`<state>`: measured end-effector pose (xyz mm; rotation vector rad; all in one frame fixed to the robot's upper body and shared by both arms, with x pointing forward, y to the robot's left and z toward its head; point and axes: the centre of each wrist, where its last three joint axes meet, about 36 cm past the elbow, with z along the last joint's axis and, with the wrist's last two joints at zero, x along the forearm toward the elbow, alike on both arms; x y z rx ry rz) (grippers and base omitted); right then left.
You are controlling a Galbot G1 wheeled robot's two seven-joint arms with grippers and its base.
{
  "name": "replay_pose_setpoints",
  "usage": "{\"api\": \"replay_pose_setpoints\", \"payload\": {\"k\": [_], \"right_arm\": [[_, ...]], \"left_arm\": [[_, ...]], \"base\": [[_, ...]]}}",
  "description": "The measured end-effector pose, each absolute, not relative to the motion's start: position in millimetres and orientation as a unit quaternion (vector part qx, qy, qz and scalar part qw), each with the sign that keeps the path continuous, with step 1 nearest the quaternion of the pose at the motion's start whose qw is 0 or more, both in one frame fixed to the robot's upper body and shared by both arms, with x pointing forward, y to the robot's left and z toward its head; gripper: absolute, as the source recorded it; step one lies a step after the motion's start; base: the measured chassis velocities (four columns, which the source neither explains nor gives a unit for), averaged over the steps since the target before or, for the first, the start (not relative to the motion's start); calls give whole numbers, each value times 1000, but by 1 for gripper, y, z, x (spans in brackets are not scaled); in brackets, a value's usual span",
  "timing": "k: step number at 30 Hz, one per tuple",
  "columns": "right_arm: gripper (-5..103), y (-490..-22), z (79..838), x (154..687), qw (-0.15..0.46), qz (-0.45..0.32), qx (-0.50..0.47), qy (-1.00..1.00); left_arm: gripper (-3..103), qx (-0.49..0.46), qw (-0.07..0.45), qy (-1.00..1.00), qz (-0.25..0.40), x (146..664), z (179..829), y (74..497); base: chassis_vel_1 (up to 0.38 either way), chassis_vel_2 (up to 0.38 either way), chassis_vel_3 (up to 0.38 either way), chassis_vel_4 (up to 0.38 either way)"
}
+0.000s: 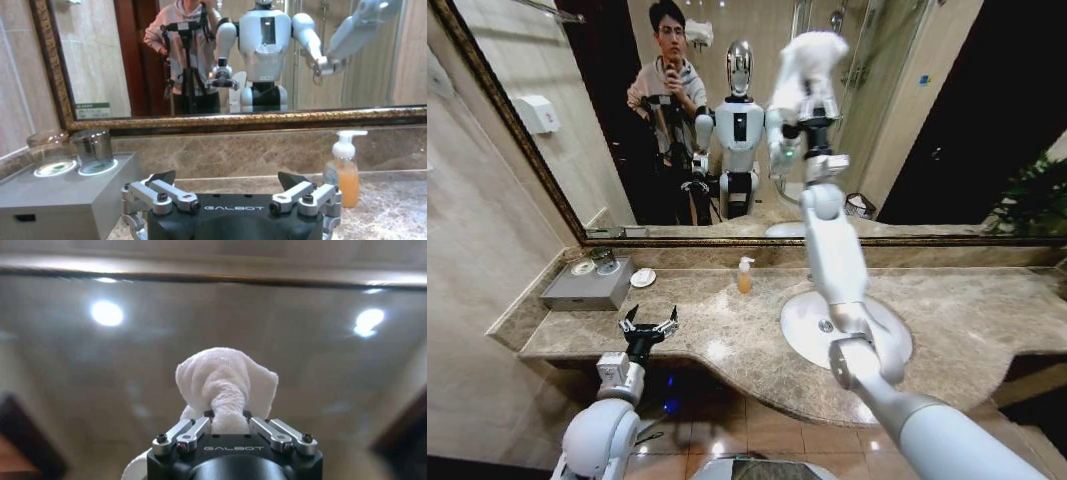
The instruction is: Pick up the towel from the sink counter and wipe the mirror surface.
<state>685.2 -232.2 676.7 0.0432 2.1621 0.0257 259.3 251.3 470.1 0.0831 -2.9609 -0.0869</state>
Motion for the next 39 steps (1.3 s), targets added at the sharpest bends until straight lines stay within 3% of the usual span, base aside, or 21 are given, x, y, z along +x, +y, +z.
{"api": "replay_pose_setpoints", "payload": {"k": [4,12,19,26,30,31,35,39], "right_arm": [[15,-245,682,683,471,9,31,882],[15,-135,645,673,468,-15,-85,880],[15,-110,619,677,460,-59,-141,875],[15,-132,627,677,461,-23,-90,883],[15,-173,637,673,460,-4,-33,887],[15,-211,644,670,457,2,5,889],[15,-261,654,670,457,6,46,888],[15,-244,648,672,451,10,29,892]], "left_arm": [[100,28,89,-995,-29,259,470,251],[100,28,89,-995,-29,259,470,251],[100,28,89,-995,-29,259,470,251],[100,28,89,-995,-29,259,470,251],[100,28,89,-995,-29,259,470,251],[100,28,89,-995,-29,259,470,251],[100,28,89,-995,-29,259,470,251],[100,28,89,-995,-29,259,470,251]], "base": [[0,0,0,0],[7,3,0,3],[9,3,0,4],[0,0,0,0],[0,0,0,0],[0,0,0,0],[0,0,0,0],[0,0,0,0]]}}
